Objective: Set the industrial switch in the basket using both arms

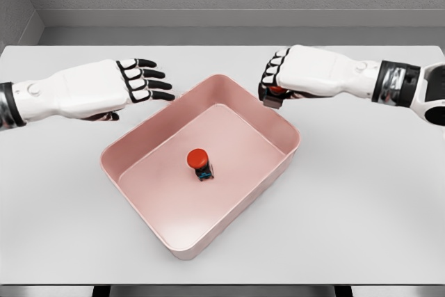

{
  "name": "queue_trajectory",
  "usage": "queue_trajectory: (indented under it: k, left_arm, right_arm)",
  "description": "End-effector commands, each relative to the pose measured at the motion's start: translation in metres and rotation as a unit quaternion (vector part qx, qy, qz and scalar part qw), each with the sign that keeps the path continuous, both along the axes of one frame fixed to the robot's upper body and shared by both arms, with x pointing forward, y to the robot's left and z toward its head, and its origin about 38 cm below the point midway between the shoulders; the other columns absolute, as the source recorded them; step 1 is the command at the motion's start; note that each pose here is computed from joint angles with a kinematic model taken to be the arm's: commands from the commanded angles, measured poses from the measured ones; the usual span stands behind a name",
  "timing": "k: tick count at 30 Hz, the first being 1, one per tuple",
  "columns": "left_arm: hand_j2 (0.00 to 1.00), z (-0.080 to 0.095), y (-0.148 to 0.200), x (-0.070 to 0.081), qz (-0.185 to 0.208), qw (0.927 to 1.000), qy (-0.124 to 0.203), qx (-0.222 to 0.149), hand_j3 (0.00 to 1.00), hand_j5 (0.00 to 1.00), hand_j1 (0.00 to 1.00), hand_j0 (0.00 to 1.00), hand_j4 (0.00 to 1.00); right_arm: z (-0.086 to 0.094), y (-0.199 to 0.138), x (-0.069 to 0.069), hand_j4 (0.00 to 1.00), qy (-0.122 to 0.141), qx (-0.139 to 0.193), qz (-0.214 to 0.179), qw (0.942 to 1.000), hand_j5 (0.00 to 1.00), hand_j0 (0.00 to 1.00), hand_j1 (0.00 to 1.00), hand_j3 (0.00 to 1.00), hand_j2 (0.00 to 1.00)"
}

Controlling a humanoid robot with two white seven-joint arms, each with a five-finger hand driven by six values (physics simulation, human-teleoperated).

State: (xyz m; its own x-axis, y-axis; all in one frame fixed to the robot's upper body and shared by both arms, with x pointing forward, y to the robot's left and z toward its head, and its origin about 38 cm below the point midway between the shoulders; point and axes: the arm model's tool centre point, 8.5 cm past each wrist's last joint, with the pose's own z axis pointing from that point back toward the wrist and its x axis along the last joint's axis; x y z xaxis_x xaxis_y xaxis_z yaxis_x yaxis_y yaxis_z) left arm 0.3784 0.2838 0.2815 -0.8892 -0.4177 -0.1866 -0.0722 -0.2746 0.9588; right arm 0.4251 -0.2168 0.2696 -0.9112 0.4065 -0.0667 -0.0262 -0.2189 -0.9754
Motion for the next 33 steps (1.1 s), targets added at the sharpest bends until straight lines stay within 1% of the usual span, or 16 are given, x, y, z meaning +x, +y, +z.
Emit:
queue_trajectory:
  k: [1, 7, 8, 11, 15, 19, 22, 25, 26, 27, 29, 30, 32, 33]
  left_arm:
    - [1.0, 0.011, 0.039, -0.006, 0.041, 0.9984, 0.001, 0.039, 1.0, 1.0, 1.0, 1.0, 1.0]
    - [1.0, 0.008, 0.039, -0.007, 0.041, 0.9984, 0.004, 0.039, 1.0, 1.0, 1.0, 1.0, 1.0]
    - [1.0, 0.008, 0.04, -0.006, 0.042, 0.9984, 0.005, 0.039, 1.0, 1.0, 1.0, 1.0, 1.0]
    - [1.0, 0.008, 0.04, -0.006, 0.042, 0.9983, 0.005, 0.039, 1.0, 1.0, 1.0, 1.0, 1.0]
    - [1.0, 0.006, 0.04, -0.007, 0.042, 0.9983, 0.007, 0.04, 1.0, 1.0, 1.0, 1.0, 1.0]
    - [1.0, 0.006, 0.04, -0.007, 0.042, 0.9982, 0.006, 0.042, 1.0, 1.0, 1.0, 1.0, 1.0]
    - [1.0, 0.006, 0.041, -0.006, 0.043, 0.9981, 0.007, 0.042, 1.0, 1.0, 1.0, 1.0, 1.0]
    - [1.0, 0.006, 0.041, -0.006, 0.043, 0.9981, 0.007, 0.042, 1.0, 1.0, 1.0, 1.0, 1.0]
    - [1.0, 0.006, 0.041, -0.006, 0.043, 0.9981, 0.007, 0.042, 1.0, 1.0, 1.0, 1.0, 1.0]
    - [1.0, 0.006, 0.041, -0.006, 0.043, 0.9981, 0.007, 0.042, 1.0, 1.0, 1.0, 1.0, 1.0]
    - [1.0, 0.006, 0.041, -0.006, 0.043, 0.9981, 0.007, 0.042, 1.0, 1.0, 1.0, 1.0, 1.0]
    - [1.0, 0.006, 0.041, -0.006, 0.044, 0.9981, 0.006, 0.042, 1.0, 1.0, 1.0, 1.0, 1.0]
    - [1.0, 0.006, 0.041, -0.006, 0.044, 0.9981, 0.006, 0.042, 1.0, 1.0, 1.0, 1.0, 1.0]
    - [1.0, 0.006, 0.041, -0.006, 0.044, 0.9981, 0.006, 0.042, 1.0, 1.0, 1.0, 1.0, 1.0]
  right_arm:
    - [-0.004, 0.006, -0.004, 0.5, 0.006, -0.002, 0.01, 0.9999, 0.5, 0.5, 0.5, 0.5, 0.5]
    - [-0.009, 0.017, -0.012, 0.5, 0.011, -0.009, 0.03, 0.9994, 0.5, 0.5, 0.5, 0.5, 0.5]
    - [-0.013, 0.019, -0.013, 0.5, 0.015, -0.013, 0.034, 0.9992, 0.5, 0.5, 0.5, 0.5, 0.5]
    - [-0.013, 0.024, -0.016, 0.5, 0.013, -0.013, 0.042, 0.999, 0.5, 0.5, 0.5, 0.5, 0.5]
    - [-0.014, 0.034, -0.017, 0.5, 0.015, -0.011, 0.053, 0.9984, 0.5, 0.5, 0.5, 0.5, 0.5]
    - [-0.013, 0.036, -0.017, 0.51, 0.013, -0.01, 0.056, 0.9983, 0.51, 0.51, 0.51, 0.51, 0.51]
    - [-0.012, 0.04, -0.015, 0.48, 0.013, -0.008, 0.058, 0.9982, 0.48, 0.48, 0.48, 0.48, 0.48]
    - [-0.02, 0.054, -0.017, 0.46, 0.014, -0.017, 0.071, 0.9973, 0.46, 0.46, 0.46, 0.46, 0.46]
    - [-0.019, 0.055, -0.017, 0.47, 0.013, -0.018, 0.071, 0.9972, 0.47, 0.47, 0.47, 0.47, 0.47]
    - [-0.018, 0.054, -0.015, 0.55, 0.011, -0.02, 0.069, 0.9974, 0.55, 0.55, 0.55, 0.55, 0.55]
    - [-0.019, 0.053, -0.014, 0.63, 0.014, -0.028, 0.067, 0.9973, 0.63, 0.63, 0.63, 0.63, 0.63]
    - [-0.019, 0.053, -0.014, 0.7, 0.014, -0.027, 0.066, 0.9973, 0.7, 0.7, 0.7, 0.7, 0.7]
    - [-0.018, 0.053, -0.014, 0.99, 0.012, -0.02, 0.066, 0.9975, 0.99, 0.99, 0.99, 0.99, 0.99]
    - [-0.018, 0.053, -0.014, 1.0, 0.012, -0.021, 0.067, 0.9975, 1.0, 1.0, 1.0, 1.0, 1.0]
